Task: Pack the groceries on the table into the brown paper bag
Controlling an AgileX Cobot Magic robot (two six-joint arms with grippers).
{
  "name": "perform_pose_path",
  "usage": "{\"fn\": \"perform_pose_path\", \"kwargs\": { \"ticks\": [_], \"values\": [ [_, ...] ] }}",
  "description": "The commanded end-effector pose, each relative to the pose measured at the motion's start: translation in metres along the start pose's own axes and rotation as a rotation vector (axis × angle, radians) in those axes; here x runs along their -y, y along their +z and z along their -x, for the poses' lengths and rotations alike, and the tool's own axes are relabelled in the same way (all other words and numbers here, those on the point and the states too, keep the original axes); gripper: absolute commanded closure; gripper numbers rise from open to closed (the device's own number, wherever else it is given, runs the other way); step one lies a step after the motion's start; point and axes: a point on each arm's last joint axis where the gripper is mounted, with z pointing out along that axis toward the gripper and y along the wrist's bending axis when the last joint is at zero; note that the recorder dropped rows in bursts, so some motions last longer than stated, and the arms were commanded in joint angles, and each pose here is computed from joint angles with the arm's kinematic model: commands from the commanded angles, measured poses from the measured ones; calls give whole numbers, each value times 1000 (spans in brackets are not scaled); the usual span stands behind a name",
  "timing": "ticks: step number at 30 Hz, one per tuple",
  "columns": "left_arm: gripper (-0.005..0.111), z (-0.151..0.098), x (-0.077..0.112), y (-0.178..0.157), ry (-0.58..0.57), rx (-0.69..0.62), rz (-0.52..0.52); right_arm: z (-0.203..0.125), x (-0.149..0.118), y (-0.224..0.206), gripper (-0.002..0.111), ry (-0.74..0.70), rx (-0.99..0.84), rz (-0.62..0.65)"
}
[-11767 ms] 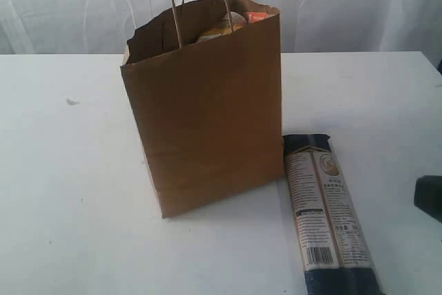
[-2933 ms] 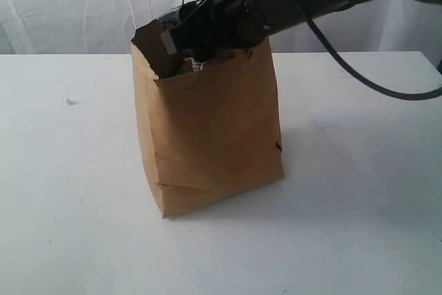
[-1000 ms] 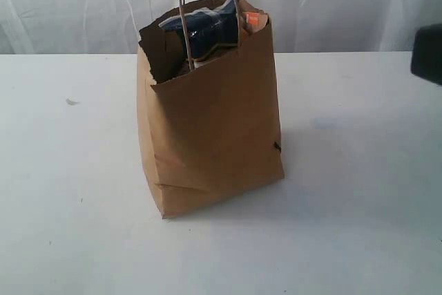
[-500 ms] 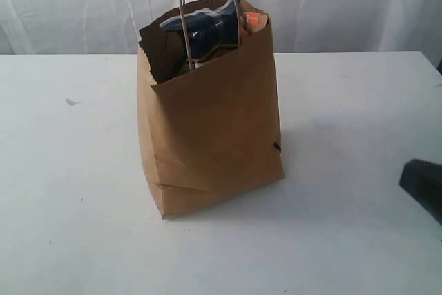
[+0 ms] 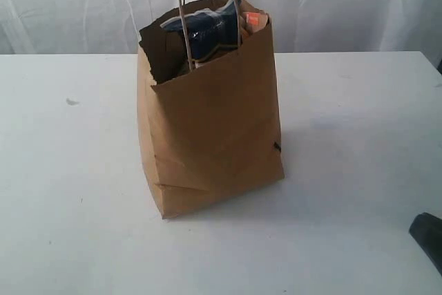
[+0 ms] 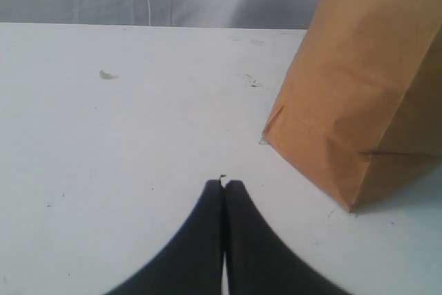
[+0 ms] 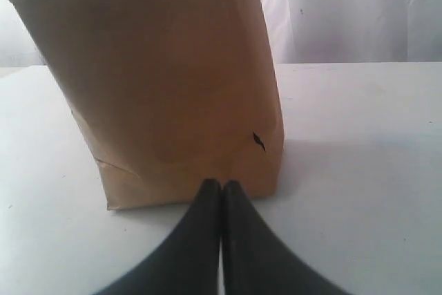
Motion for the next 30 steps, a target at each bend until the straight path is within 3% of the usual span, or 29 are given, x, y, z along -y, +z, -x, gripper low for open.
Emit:
{"fn": "perform_pose_path", "kwargs": {
  "ticks": [1, 30],
  "values": [
    [107, -1, 0, 0, -7, 4, 2, -1, 4, 0, 108, -8, 9, -41],
    [107, -1, 0, 0, -7, 4, 2, -1, 6, 0, 108, -24, 8, -60]
  ]
}}
